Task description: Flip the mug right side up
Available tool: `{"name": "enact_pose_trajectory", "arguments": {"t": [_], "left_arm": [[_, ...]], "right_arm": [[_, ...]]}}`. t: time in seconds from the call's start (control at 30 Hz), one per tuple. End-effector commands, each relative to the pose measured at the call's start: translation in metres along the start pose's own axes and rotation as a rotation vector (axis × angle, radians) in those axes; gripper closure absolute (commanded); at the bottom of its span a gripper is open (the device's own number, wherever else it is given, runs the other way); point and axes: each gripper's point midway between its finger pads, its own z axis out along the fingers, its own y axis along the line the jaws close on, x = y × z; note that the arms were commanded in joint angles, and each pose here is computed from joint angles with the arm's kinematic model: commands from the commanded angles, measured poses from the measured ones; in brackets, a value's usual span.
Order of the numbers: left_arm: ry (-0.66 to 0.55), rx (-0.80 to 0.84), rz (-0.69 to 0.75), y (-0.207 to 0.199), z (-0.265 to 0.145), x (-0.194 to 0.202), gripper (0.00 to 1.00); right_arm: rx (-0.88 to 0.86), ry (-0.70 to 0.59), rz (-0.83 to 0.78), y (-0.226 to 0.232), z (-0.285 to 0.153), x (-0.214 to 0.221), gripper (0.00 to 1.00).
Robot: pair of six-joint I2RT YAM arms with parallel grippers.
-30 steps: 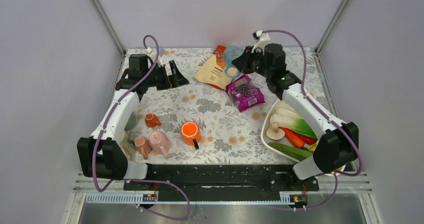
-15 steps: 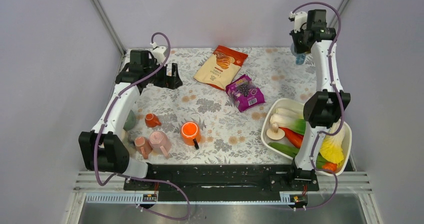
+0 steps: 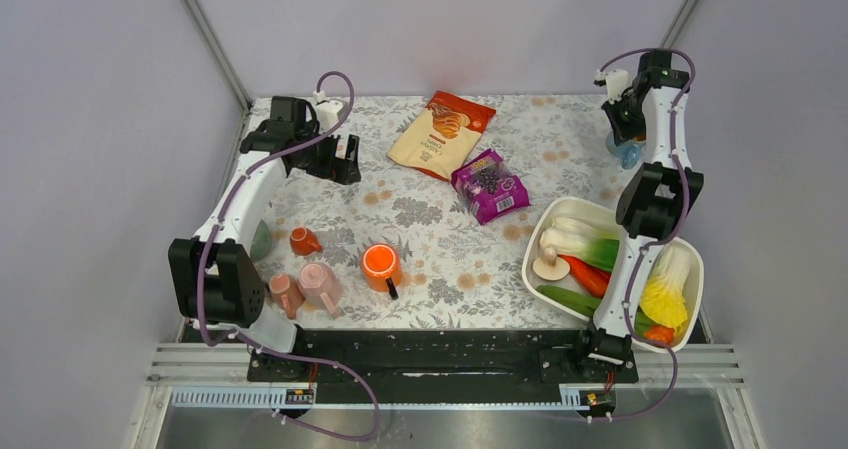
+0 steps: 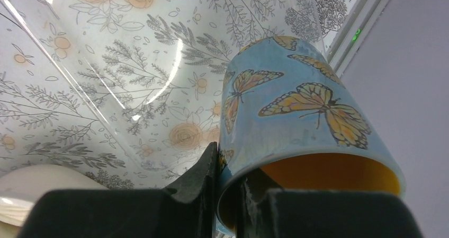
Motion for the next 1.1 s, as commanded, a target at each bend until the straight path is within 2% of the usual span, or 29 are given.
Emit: {"name": "enact_pose_trajectory", "arguments": {"t": [0.0, 0.17, 0.5, 0.6, 0.73, 1.07], "left_arm": [[0.0, -0.026, 0.026, 0.008, -0.002, -0.008, 0.01], [0.019, -0.038, 0.021, 0.012, 0.001, -0.004, 0.01], [0.032, 0.019, 0.007, 0.007, 0.005, -0.001, 0.01], [0.035, 0.014, 0.005, 0.008, 0.004, 0.0, 0.01], [0.04, 0.015, 0.004, 0.009, 0.006, 0.002, 0.01], [0.028, 0.046, 0.021, 0.002, 0.003, 0.002, 0.01]], "right_arm": [[0.055, -0.059, -0.157, -0.025, -0.007, -0.015, 1.0], [0.087, -0.005, -0.195, -0.039, 0.014, -0.001, 1.0], [0.144, 0.001, -0.272, -0.061, 0.036, 0.002, 1.0], [0.136, 0.009, -0.278, -0.059, 0.046, 0.006, 0.93], [0.129, -0.042, -0.265, -0.058, 0.049, -0.004, 0.87], [0.172, -0.057, -0.264, -0.063, 0.033, -0.008, 0.59]]}}
